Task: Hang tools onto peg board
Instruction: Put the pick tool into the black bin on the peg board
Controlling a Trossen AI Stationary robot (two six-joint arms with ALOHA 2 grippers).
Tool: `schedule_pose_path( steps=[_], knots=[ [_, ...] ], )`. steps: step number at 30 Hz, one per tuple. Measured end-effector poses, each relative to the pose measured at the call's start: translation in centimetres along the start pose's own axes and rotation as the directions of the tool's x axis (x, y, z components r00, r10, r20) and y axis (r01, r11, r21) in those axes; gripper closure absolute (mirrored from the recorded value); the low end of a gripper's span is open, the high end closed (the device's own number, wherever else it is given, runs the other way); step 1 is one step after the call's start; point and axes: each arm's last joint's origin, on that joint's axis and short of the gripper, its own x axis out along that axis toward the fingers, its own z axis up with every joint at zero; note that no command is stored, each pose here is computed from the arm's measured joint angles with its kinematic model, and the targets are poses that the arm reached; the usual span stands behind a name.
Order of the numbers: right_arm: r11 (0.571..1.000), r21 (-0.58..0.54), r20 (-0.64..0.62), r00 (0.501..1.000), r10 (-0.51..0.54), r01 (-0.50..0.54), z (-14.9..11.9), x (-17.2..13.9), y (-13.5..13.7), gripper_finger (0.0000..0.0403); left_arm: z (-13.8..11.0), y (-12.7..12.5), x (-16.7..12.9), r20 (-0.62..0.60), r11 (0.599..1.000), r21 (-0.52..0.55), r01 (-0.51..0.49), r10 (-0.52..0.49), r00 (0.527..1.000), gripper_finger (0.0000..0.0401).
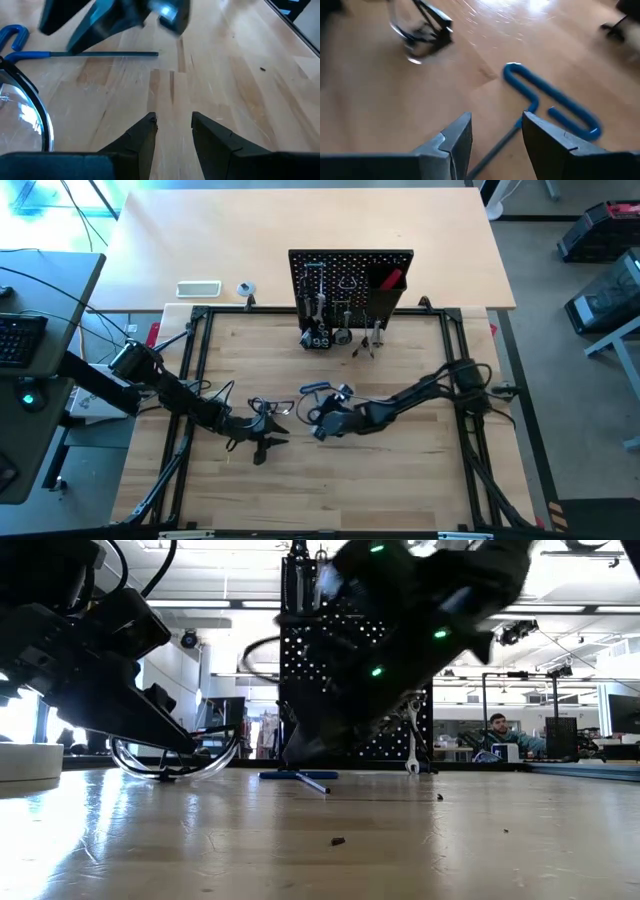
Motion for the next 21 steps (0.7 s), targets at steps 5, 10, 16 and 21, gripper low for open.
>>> schedule_pose_path(
  steps=[5, 10, 16, 21],
  knots=[
    [0.988, -0.084, -0.119, 0.983, -0.141, 0.132, 0.4, 2.1, 0.2, 0.0237, 0.0, -0.1, 0.0, -0.002, 1.0, -0.009, 0.012, -0.012, 1.0, 0.0284],
    [0.997, -0.014, -0.239, 0.968, -0.082, 0.082, -0.1, 3.5, -0.3, 0.0252, -0.1, -0.4, -0.1, -0.003, 1.0, -0.002, 0.021, -0.021, 1.0, 0.0284],
    [0.998, -0.054, -0.335, 0.942, -0.006, -0.013, -1.2, 2.0, 0.6, 0.0378, -0.2, -0.5, -0.2, 0.0, 1.0, 0.013, 0.018, -0.018, 1.0, 0.0284],
    [0.987, -0.143, -0.396, 0.918, 0.006, -0.068, -2.1, -0.7, 2.0, 0.0388, -0.2, -0.5, -0.2, 0.001, 0.999, 0.031, 0.014, -0.014, 1.0, 0.0284]
  ],
)
